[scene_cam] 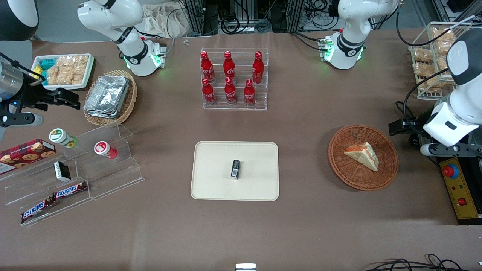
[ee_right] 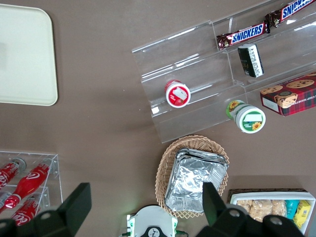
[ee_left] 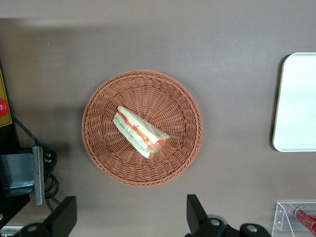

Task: Place sandwich from basket to tray
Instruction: 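Lower the open left gripper over the wrapped sandwich in the basket, then close the left gripper on the sandwich wedge, then lift the sandwich and carry it over the white tray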

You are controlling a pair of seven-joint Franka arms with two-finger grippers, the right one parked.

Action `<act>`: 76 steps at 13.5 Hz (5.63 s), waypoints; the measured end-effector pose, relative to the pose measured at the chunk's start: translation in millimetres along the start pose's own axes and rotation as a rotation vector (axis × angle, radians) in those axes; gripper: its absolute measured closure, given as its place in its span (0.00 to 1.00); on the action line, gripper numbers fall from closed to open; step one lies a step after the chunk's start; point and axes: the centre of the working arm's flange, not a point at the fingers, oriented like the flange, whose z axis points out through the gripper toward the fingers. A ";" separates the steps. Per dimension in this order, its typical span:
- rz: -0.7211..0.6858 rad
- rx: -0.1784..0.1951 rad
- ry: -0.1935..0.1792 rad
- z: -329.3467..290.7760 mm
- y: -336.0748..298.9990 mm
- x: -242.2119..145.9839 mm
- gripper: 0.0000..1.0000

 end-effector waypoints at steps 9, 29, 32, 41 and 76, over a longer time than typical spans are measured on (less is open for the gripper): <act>-0.213 -0.006 -0.020 37.1 -0.1 10.9 0.00; -0.866 0.026 0.004 240.6 -8.2 -18.0 0.00; -0.879 0.031 -0.016 255.6 -13.6 -18.3 0.00; -0.897 0.030 -0.025 298.9 -26.1 -16.5 0.02; -0.084 -0.133 -0.033 215.7 335.4 36.0 0.81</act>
